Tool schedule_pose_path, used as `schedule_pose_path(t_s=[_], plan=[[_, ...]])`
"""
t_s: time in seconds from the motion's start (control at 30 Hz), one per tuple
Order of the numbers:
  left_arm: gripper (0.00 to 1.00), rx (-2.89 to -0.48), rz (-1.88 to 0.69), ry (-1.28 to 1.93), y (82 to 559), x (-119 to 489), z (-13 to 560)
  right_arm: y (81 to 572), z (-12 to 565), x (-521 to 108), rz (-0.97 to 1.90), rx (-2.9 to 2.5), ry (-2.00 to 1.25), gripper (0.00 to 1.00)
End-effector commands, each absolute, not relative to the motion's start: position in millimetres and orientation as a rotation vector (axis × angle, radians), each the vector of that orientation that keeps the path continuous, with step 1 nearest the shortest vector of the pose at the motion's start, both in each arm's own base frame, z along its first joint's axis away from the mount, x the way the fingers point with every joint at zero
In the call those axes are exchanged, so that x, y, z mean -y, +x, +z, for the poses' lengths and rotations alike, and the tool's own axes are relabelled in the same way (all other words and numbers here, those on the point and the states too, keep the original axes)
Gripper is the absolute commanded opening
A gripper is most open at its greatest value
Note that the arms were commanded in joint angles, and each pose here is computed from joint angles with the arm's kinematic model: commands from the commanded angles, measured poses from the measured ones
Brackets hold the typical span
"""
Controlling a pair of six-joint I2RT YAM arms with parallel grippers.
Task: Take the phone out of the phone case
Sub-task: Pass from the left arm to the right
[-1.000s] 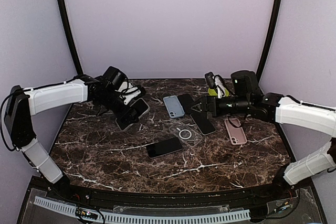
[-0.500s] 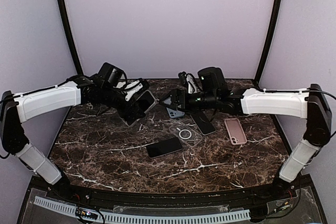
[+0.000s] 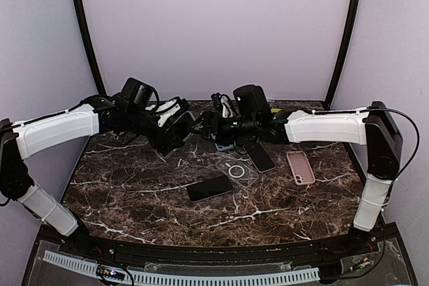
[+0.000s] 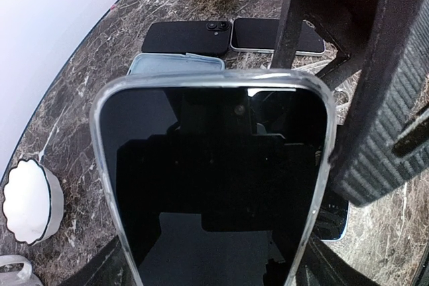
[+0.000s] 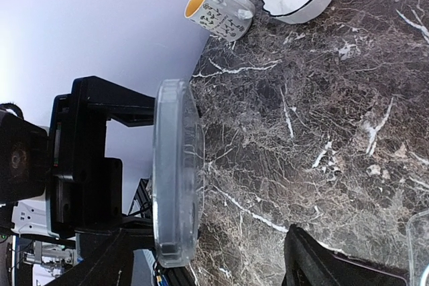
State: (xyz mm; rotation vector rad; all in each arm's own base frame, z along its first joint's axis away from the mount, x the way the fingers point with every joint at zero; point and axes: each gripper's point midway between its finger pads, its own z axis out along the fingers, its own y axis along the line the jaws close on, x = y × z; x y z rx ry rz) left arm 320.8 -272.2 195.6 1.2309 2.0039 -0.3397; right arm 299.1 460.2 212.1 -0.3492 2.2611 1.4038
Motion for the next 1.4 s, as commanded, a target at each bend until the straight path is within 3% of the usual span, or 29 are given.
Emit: schedule_pose_path(t_s=[0.0, 0.17, 0.67, 0.77, 0.83, 0.9, 0.93, 1.0, 1.37], plan=[[0.46, -1.946, -0.326, 1.218, 325.3, 275.0, 208.3, 305.8, 235.2, -475.3, 1.473, -2.189, -0.328, 0.74], [0.45, -1.951, -0.340, 1.213, 325.2, 276.6, 206.5, 310.3, 240.6, -484.9, 1.490, -2.184, -0.322, 0.64], [0.43, -1.989, -0.275, 1.216, 329.5, 271.8, 193.9, 307.7, 236.1, -491.7, 1.481, -2.202, -0.357, 0.01], [0.44, -1.986, -0.267, 1.215, 329.1, 270.8, 194.7, 305.3, 234.4, -490.3, 1.465, -2.197, -0.384, 0.00], [0.51, -1.980, -0.266, 1.219, 327.8, 270.1, 195.5, 303.3, 237.9, -487.8, 1.460, -2.171, -0.411, 0.00], [0.69, -1.967, -0.276, 1.227, 324.7, 269.9, 197.5, 300.3, 244.7, -486.0, 1.452, -2.130, -0.458, 0.00], [0.86, -1.948, -0.281, 1.227, 323.2, 270.2, 202.0, 299.1, 248.5, -484.0, 1.439, -2.110, -0.484, 0.00], [0.97, -1.927, -0.292, 1.236, 317.7, 269.1, 201.2, 296.7, 255.3, -479.5, 1.403, -2.071, -0.539, 0.00], [0.99, -1.705, -0.231, 1.155, 305.8, 252.9, 234.4, 280.3, 290.9, -445.0, 1.162, -1.810, -0.810, 0.00]])
